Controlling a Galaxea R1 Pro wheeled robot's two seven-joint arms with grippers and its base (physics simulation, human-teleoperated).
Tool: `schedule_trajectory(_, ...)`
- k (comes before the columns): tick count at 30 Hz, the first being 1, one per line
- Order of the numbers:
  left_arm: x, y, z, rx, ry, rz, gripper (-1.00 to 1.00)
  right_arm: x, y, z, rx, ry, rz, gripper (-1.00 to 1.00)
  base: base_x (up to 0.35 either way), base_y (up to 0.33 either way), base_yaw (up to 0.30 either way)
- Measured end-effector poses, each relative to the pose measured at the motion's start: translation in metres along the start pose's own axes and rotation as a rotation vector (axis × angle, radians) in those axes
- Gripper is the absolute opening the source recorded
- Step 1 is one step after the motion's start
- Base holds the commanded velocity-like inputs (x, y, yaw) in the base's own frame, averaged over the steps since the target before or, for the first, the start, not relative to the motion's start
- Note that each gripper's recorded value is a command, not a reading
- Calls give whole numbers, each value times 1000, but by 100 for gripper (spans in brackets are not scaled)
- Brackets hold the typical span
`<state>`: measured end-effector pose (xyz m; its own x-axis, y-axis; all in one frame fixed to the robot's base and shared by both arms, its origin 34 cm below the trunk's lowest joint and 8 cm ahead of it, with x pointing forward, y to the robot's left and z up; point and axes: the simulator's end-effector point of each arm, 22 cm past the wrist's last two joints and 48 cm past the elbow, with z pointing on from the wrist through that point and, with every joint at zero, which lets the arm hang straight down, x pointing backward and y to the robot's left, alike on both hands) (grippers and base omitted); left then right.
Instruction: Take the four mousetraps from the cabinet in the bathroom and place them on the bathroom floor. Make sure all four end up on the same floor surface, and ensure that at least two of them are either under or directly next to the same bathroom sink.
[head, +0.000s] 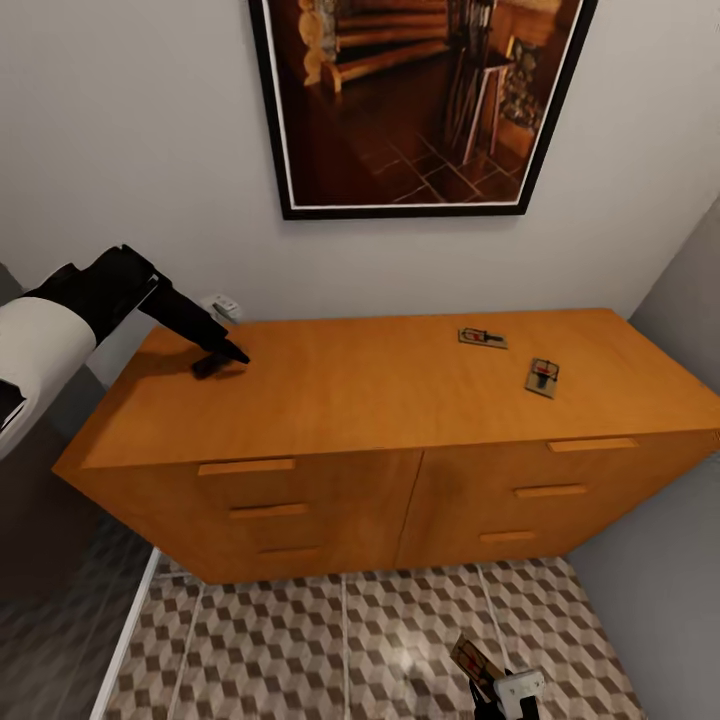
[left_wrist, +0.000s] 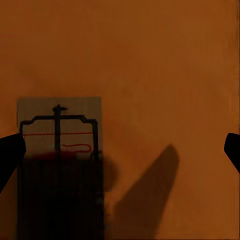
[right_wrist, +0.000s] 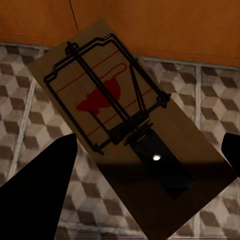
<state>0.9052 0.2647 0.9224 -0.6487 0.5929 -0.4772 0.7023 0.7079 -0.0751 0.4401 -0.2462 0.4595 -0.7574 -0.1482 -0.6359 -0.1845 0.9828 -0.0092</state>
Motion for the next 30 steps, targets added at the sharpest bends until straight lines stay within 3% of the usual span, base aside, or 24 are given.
schedule_trajectory(9,0,0,0,1,-1,-2,100,0,0,0,0,0,0,-100,-265,-1,0)
schedule_trajectory(30,1,2,-1,-2,0,-3,100,0,0,0,0,0,0,-100,-30,51,0)
